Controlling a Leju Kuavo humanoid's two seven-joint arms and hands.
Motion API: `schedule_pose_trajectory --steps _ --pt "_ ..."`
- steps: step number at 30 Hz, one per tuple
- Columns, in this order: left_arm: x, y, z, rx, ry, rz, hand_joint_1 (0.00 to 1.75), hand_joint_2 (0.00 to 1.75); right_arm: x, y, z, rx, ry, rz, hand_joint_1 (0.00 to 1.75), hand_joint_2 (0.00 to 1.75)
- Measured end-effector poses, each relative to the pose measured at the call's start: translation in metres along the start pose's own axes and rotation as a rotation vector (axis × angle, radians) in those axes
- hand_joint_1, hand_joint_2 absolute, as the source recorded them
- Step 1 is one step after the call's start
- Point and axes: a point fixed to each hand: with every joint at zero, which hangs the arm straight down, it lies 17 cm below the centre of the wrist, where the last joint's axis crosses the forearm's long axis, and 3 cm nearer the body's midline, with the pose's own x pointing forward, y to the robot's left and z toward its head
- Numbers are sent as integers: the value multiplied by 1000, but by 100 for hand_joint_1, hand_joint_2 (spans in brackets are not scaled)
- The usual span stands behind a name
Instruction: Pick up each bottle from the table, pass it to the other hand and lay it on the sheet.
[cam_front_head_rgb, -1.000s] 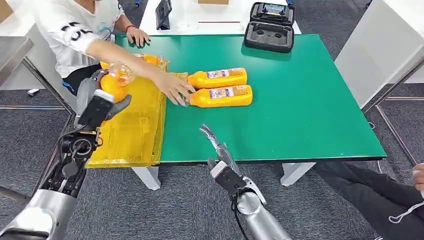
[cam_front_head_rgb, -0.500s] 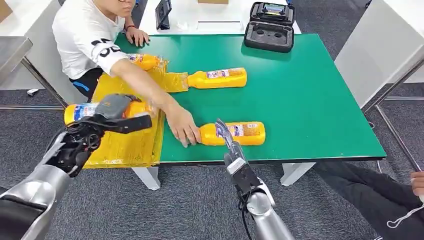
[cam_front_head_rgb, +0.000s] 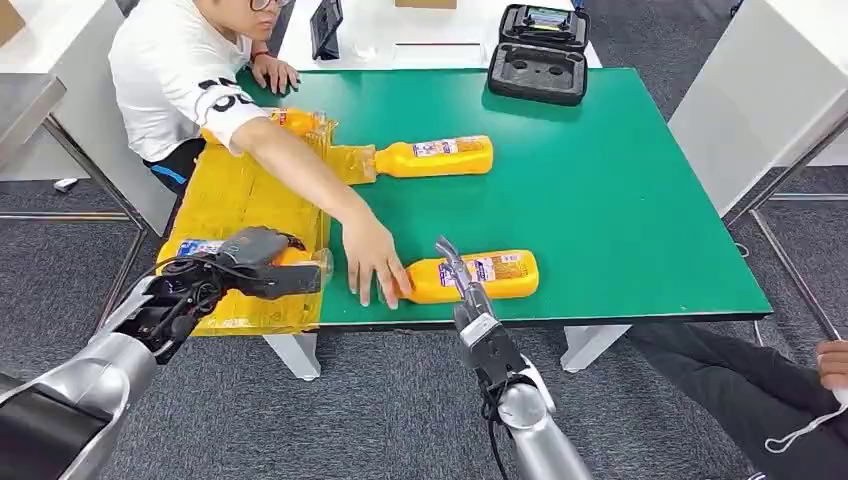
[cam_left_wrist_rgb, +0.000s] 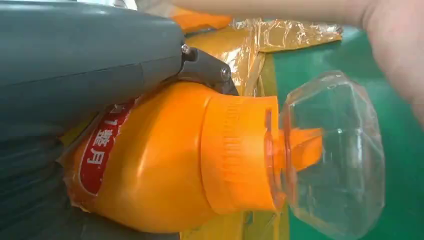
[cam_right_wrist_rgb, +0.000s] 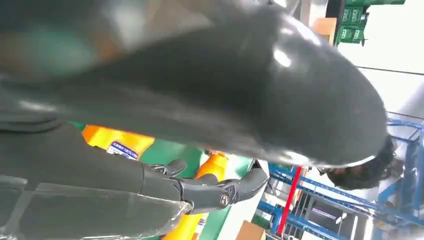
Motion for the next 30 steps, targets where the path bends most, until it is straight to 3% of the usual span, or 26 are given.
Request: schedule_pose_trajectory --steps 14,30 --pt "-5 -6 2 -8 14 39 169 175 -4 -3 -10 15 -3 3 0 0" --pt "-7 -20 4 26 61 -24 175 175 -13 -4 -9 10 15 -6 0 0"
